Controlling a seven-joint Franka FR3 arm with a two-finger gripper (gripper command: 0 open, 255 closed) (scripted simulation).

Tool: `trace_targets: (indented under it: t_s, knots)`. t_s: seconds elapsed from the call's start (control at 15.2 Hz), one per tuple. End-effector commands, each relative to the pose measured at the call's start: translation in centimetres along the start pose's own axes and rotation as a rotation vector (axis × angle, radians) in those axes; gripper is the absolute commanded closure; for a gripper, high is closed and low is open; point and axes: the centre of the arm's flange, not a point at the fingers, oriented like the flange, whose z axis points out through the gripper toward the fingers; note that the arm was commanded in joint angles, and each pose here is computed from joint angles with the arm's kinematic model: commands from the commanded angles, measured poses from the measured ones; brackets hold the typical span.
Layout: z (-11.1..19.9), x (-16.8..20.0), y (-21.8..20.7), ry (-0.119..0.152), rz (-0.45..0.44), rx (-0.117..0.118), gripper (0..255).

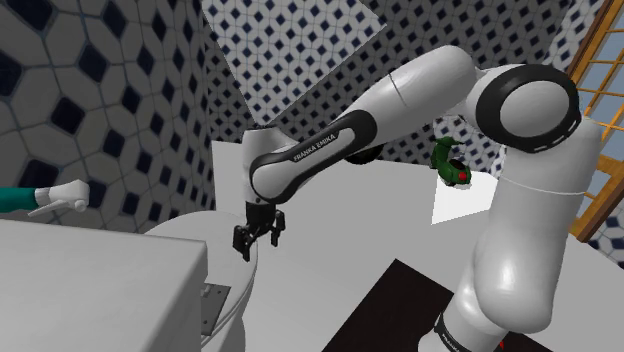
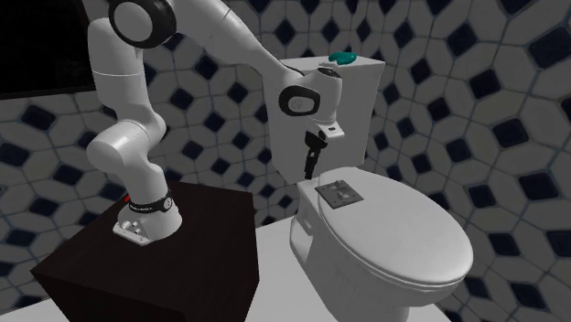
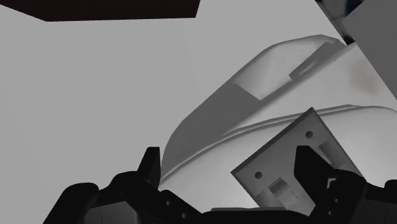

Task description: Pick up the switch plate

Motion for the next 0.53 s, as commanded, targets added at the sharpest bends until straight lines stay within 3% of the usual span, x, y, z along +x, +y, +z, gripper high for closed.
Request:
trace_targets:
  t_s: [0.0, 0.46]
  knots:
    - [1.6, 1.7, -1.4, 0.002, 0.005, 0.001, 0]
    - [7.0, 7.4, -6.2, 0.006, 0.022, 0.004, 0]
